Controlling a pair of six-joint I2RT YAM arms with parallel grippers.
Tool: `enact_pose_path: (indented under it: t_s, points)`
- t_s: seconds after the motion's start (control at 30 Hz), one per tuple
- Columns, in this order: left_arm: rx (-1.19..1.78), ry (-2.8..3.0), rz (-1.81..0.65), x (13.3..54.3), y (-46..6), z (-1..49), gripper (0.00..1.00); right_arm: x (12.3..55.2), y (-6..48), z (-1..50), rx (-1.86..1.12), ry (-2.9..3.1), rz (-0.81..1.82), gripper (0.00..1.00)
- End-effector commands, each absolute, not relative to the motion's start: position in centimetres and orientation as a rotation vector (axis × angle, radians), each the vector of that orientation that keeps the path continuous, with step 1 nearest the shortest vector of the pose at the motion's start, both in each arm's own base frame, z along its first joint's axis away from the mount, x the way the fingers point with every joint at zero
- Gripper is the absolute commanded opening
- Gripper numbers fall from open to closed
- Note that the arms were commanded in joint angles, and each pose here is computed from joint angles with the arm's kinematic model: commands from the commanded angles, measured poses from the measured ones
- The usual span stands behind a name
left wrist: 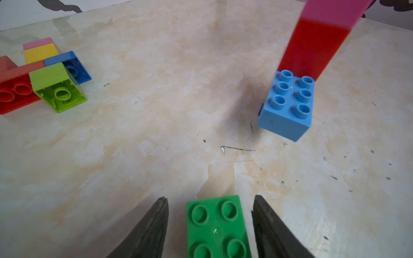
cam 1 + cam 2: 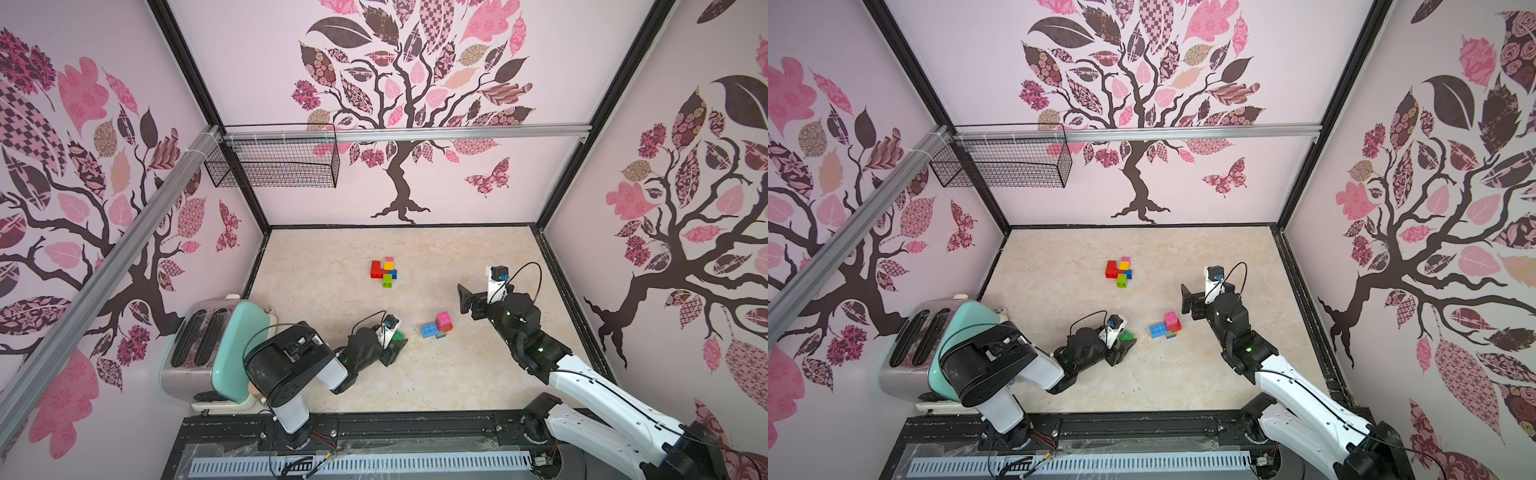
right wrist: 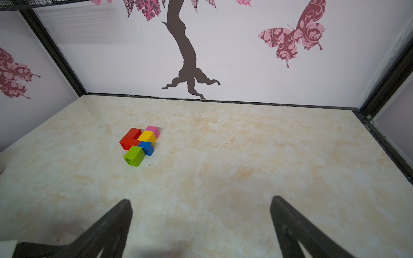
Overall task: Assemble the number 4 with lego
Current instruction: Pick up the lego brick from the center of the board, then assemble the lego brick with the lego brick.
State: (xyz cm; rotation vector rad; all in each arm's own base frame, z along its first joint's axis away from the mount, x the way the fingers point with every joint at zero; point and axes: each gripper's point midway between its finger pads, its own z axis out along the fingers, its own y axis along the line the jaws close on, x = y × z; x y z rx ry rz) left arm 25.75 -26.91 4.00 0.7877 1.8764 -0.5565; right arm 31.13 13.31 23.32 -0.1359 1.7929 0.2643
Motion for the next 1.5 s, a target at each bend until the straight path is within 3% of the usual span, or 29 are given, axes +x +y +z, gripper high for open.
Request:
enact_pose_path:
  t_s: [0.0,0.27,0.47,0.63,0.77,1.0,1.13,1.47]
  points:
    - [0.792,1.84,-0.588,25.2,-26.7,4.6,0.58,31.1,13.1,24.5,-0.113,1.756,0.279,1.0]
    - [0.832,1.851,-0.596,24.9,-27.1,4.2,0.38,31.0,13.4,24.2,-0.116,1.762,0.303,0.99]
    - [0.803,1.847,-0.56,25.4,-26.5,4.7,0.01,29.0,16.6,21.1,-0.193,1.9,0.534,0.99]
    - [0.697,1.864,-0.515,26.7,-25.8,6.3,0.0,25.7,20.4,18.3,-0.296,1.94,0.611,0.98]
    - [0.629,1.862,-0.538,27.2,-25.8,8.2,0.0,26.4,20.0,15.4,-0.199,2.01,0.536,0.88]
    - [0.527,1.856,-0.555,27.7,-25.2,11.1,0.0,27.6,21.7,13.4,-0.306,2.016,0.484,0.74]
    - [0.513,1.839,-0.558,27.6,-25.0,12.1,0.0,28.0,22.3,12.5,-0.332,2.018,0.475,0.57]
    - [0.477,1.819,-0.543,27.9,-24.5,14.0,0.0,28.6,22.4,9.5,-0.455,2.054,0.329,0.29]
